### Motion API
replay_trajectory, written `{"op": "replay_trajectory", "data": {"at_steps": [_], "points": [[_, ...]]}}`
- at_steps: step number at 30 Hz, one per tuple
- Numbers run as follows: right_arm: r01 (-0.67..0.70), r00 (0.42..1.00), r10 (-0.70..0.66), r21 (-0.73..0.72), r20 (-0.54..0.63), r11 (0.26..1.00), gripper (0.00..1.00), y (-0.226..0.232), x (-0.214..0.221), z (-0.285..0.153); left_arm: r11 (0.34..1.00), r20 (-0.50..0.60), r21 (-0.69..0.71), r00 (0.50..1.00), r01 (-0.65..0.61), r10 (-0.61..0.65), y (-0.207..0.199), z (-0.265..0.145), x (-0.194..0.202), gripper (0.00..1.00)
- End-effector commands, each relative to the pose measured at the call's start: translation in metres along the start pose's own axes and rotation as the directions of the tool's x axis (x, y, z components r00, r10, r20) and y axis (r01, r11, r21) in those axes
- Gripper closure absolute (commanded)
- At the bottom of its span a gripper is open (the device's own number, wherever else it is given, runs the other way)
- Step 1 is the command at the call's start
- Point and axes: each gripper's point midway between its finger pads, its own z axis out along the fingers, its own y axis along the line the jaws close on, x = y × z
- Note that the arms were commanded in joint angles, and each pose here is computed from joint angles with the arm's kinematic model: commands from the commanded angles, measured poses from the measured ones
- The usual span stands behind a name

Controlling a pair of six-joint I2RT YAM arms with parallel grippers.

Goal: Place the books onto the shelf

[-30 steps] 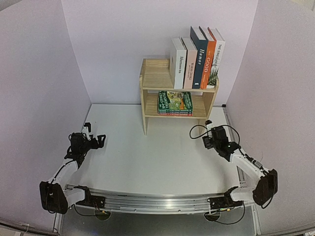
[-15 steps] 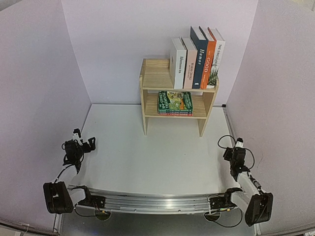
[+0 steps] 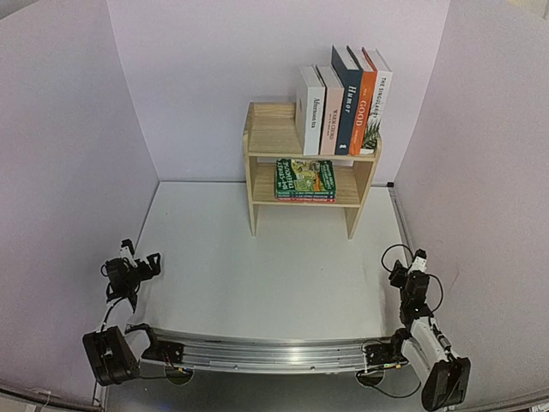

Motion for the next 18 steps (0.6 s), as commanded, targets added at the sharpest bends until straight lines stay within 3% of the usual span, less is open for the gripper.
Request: {"op": "replay_trajectory", "data": {"at_steps": [1,6,18], "points": [[-0.027,0.999,0.028,-0.033,0.034,0.999,0.32,0.008,-0.013,0.001,0.988,-0.002,-0.11,0.994,0.106,-0.107,0.018,-0.006,-0.002,0.0],[-0.029,0.999,0.03,-0.032,0.041,0.999,0.33,0.007,-0.014,0.0,0.971,0.01,-0.19,0.989,0.144,-0.145,0.033,-0.009,-0.001,0.0],[-0.034,0.998,0.035,-0.019,0.042,0.999,0.33,0.005,-0.014,0.0,0.971,0.008,-0.193,0.99,0.14,-0.141,0.034,-0.009,0.0,0.0]]}}
